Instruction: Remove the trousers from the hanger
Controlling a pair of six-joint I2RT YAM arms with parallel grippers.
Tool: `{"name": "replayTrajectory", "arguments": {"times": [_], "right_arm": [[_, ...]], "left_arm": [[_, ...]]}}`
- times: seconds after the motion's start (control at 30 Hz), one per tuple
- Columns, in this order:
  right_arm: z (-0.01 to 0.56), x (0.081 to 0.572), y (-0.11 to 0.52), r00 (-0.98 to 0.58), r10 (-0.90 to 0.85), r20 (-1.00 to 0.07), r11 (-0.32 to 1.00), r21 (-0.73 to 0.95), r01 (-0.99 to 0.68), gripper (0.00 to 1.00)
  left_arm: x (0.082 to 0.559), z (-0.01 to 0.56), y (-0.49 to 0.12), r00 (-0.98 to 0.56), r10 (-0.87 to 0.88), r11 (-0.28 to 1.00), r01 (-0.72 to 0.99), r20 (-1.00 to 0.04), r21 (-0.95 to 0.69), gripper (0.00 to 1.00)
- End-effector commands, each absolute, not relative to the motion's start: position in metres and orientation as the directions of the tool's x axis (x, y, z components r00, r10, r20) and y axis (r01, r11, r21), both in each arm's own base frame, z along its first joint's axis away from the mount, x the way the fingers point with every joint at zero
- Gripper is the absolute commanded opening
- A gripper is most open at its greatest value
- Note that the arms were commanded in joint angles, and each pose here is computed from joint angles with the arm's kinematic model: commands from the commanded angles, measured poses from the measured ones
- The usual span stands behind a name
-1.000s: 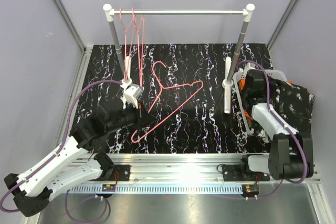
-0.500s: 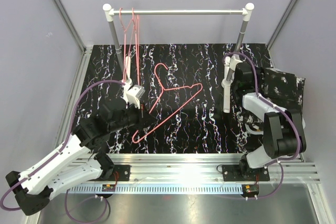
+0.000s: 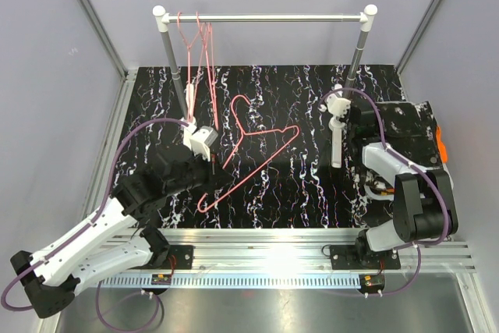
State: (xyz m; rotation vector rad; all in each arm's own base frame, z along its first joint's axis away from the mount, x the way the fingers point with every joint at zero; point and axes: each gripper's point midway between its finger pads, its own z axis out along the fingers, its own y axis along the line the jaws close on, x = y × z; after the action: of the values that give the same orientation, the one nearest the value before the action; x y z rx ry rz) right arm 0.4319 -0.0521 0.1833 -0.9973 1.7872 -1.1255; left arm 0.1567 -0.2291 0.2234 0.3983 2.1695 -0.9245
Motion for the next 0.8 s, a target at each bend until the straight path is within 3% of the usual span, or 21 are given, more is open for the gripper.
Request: {"name": "replayTrajectory", "arguments": {"times": [0.0,0.03,0.07,0.1,0.2,0.37,0.5,0.63,0.77], "right_arm": [[0.192,0.442,-0.024,-0.217,-0.915,-0.339,0.385,-0.896,-0.222,0.00],[0.195,0.442,-0.027,-0.228,-0.905,-0.359,0.405,-0.891,-0.203,0.03],[0.199,0.440,-0.034,-0.247,-0.890,-0.382,0.430,-0.885,-0.179,0.13],[0.203,0.439,-0.039,-0.270,-0.856,-0.441,0.487,-0.863,-0.135,0.42],[0.229,0.431,-0.033,-0.235,-0.765,-0.599,0.626,-0.778,-0.054,0.83],[0.257,0.414,-0.026,-0.265,-0.626,-0.734,0.770,-0.636,-0.059,0.87],[0.262,0.385,0.010,-0.305,-0.367,-0.879,0.928,-0.326,-0.179,0.99],[0.268,0.355,0.046,-0.331,-0.229,-0.915,0.941,-0.122,-0.314,0.99],[0.282,0.359,-0.004,-0.299,-0.039,-0.953,0.997,-0.059,0.058,0.99]], "left_arm": [[0.162,0.237,-0.231,-0.648,-0.028,0.687,0.541,-0.762,-0.486,0.00],[0.163,0.236,-0.230,-0.647,-0.031,0.690,0.537,-0.762,-0.484,0.00],[0.163,0.237,-0.229,-0.646,-0.033,0.691,0.537,-0.763,-0.484,0.00],[0.162,0.238,-0.229,-0.646,-0.030,0.692,0.537,-0.763,-0.482,0.00],[0.162,0.240,-0.227,-0.641,-0.027,0.696,0.539,-0.767,-0.474,0.00],[0.165,0.252,-0.219,-0.619,-0.031,0.719,0.532,-0.785,-0.447,0.00],[0.168,0.260,-0.210,-0.600,-0.029,0.749,0.516,-0.799,-0.415,0.00],[0.181,0.270,-0.200,-0.577,-0.033,0.803,0.471,-0.816,-0.365,0.00],[0.187,0.281,-0.194,-0.558,-0.046,0.827,0.444,-0.828,-0.345,0.00]]}}
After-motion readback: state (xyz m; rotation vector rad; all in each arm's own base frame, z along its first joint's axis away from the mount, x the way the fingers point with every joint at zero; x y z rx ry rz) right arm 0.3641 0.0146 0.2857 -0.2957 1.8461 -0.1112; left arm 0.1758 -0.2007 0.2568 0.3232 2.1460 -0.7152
